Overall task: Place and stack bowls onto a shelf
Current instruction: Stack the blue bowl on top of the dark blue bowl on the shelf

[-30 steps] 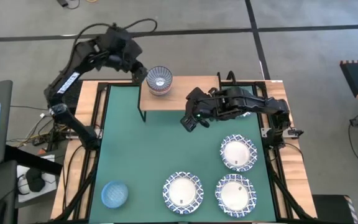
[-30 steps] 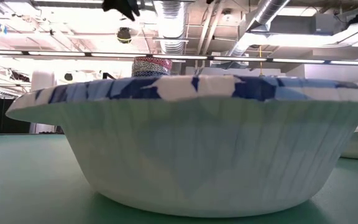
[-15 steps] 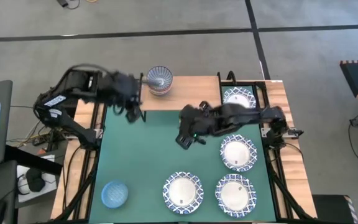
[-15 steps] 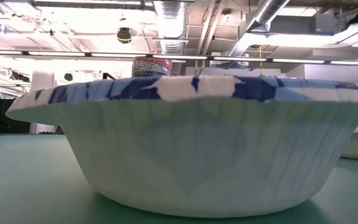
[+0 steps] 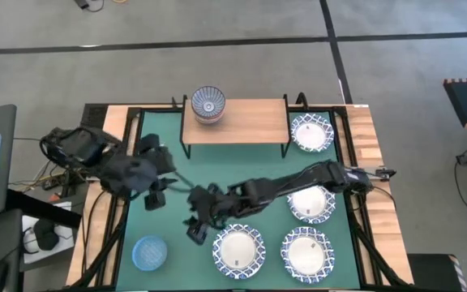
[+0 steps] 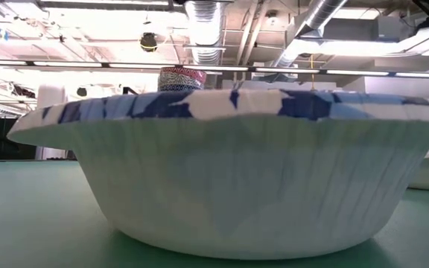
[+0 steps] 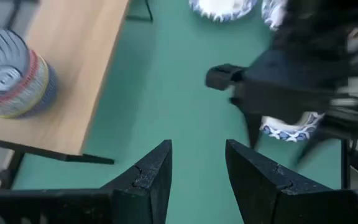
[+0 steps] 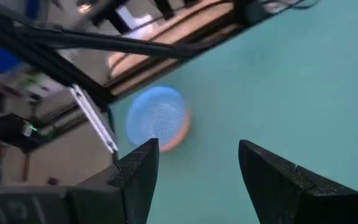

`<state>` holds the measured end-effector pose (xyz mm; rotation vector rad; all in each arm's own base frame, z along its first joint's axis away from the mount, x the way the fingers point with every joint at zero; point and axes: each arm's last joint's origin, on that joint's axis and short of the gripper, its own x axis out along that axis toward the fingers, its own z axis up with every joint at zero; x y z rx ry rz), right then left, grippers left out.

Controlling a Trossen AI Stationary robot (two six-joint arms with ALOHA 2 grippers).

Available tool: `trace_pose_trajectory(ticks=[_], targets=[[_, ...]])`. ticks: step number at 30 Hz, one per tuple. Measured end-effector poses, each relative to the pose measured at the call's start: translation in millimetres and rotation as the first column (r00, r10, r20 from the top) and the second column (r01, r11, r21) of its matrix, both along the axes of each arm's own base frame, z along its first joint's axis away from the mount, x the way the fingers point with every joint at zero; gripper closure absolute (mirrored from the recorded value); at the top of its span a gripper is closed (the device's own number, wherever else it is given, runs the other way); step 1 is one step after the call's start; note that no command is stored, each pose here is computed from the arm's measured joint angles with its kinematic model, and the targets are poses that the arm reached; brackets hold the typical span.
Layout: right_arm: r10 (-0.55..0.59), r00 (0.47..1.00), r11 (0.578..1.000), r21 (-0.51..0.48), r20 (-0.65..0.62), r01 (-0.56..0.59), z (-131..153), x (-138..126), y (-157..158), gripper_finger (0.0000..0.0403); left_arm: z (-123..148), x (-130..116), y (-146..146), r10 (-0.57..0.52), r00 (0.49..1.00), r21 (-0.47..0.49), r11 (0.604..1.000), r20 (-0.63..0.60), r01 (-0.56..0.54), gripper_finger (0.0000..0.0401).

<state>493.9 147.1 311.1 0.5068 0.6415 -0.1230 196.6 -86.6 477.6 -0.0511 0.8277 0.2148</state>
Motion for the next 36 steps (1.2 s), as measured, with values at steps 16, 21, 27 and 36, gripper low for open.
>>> trace_pose_trajectory(ticks=[16,21,27,36], targets=[[-0.14,0.989,0.935,0.333,0.039,0.119,-143,69,15,0.0154,-135,-81,-35,-0.073,0.994,-0.25,0.967,-0.087,0.049,0.0266],[-0.192,0.981,0.923,0.343,0.02,0.174,-157,70,17,0.0155,-200,-89,-44,-0.149,0.977,-0.38,0.921,-0.15,0.082,0.0266],[-0.195,0.981,0.924,0.34,0.026,0.174,-153,69,18,0.0155,-259,-96,-51,-0.154,0.952,-0.436,0.9,-0.263,0.025,0.0266],[-0.173,0.985,0.922,0.355,0.018,0.156,-149,68,20,0.0155,-282,-92,-62,-0.202,0.955,-0.483,0.872,-0.217,0.075,0.0266]])
